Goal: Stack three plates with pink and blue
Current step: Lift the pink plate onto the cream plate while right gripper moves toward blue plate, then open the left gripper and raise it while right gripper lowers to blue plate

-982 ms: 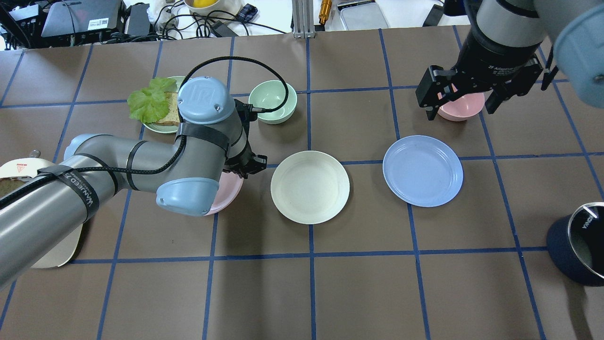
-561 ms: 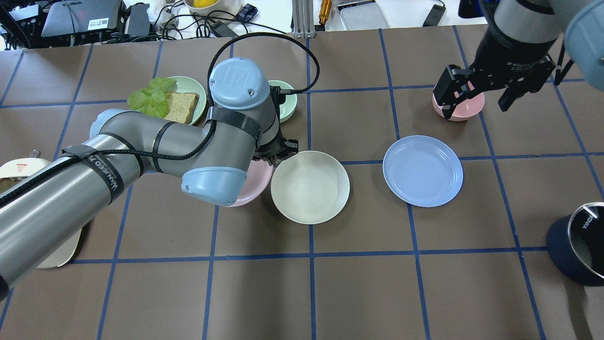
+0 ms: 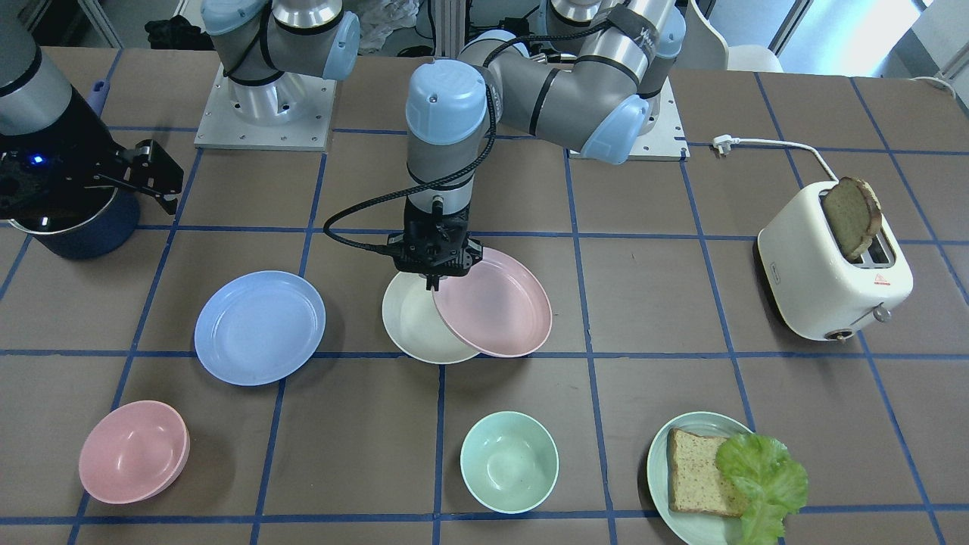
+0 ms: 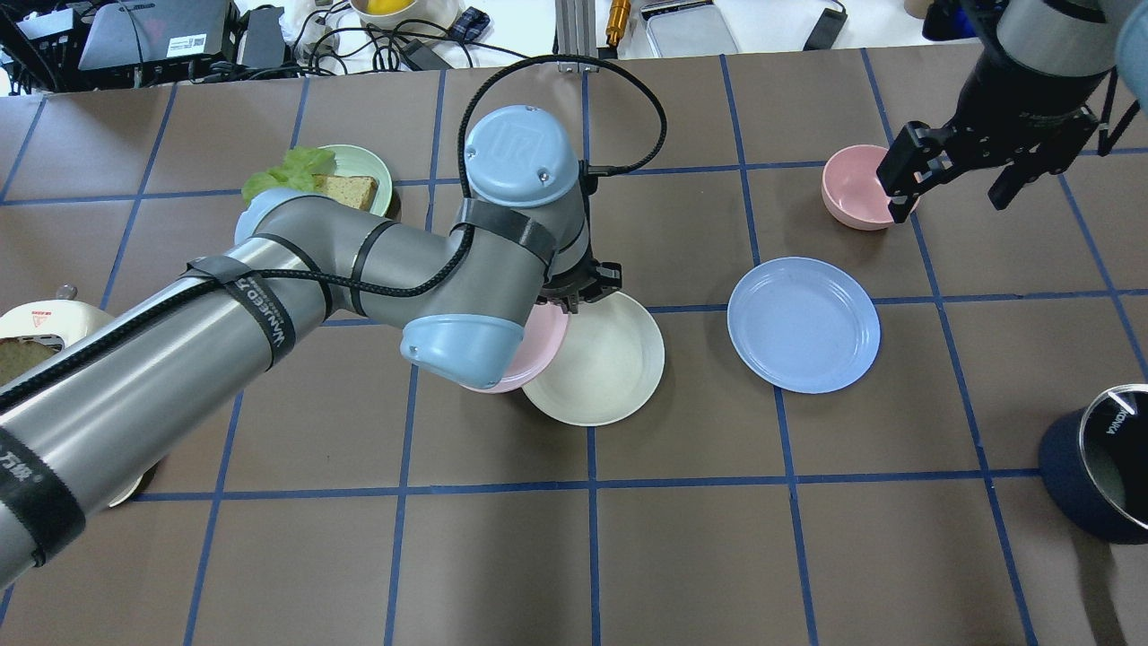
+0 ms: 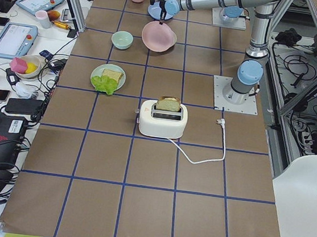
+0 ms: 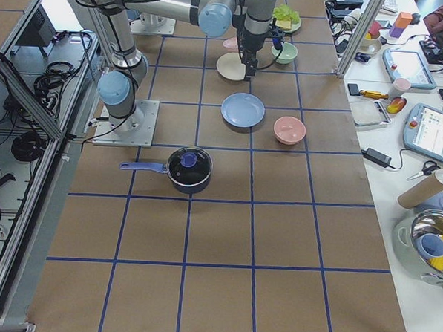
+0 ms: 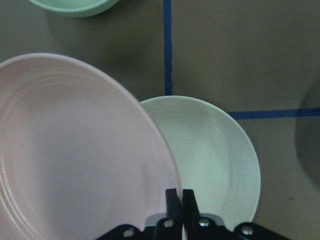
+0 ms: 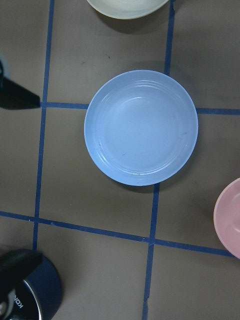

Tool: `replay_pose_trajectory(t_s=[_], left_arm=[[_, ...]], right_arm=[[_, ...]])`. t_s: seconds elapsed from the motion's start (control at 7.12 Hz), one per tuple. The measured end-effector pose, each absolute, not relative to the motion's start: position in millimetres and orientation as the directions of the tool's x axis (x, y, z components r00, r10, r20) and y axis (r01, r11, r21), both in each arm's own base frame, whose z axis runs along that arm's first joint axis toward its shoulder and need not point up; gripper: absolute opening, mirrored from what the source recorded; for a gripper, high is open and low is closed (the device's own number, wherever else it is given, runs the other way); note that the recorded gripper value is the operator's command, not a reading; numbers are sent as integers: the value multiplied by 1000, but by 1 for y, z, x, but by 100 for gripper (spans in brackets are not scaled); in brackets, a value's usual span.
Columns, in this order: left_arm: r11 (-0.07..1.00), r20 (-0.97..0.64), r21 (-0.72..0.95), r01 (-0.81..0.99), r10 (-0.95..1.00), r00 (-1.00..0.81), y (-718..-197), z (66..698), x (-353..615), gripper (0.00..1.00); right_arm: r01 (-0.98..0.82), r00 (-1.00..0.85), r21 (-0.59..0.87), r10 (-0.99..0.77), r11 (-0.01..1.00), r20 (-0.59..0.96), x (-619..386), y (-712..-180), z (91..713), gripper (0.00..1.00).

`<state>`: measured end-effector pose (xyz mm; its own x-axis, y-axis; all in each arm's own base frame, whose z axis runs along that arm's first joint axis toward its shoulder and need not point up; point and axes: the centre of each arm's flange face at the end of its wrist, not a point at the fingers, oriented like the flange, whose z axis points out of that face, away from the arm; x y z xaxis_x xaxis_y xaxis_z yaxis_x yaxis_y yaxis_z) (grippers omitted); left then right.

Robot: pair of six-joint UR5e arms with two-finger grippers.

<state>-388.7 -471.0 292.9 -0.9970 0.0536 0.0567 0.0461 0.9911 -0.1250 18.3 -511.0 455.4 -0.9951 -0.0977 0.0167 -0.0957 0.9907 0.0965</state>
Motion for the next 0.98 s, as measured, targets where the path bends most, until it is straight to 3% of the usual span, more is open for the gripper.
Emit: replay_pose_trajectory(t_s=[0.7, 0.84, 0.98], left_arm=[[984, 45, -119, 128, 135, -990, -444, 279, -450, 0], [984, 39, -113, 134, 139, -989, -444, 273, -451, 34], [984, 33, -106, 141, 145, -989, -445, 266, -452, 99]], right_arm=[[-121, -992, 23, -122, 992, 38, -1, -503, 359, 100], [-117, -992, 18, -117, 993, 35, -6, -500, 348, 100], [-110, -993, 21, -111, 994, 30, -10, -497, 342, 100]])
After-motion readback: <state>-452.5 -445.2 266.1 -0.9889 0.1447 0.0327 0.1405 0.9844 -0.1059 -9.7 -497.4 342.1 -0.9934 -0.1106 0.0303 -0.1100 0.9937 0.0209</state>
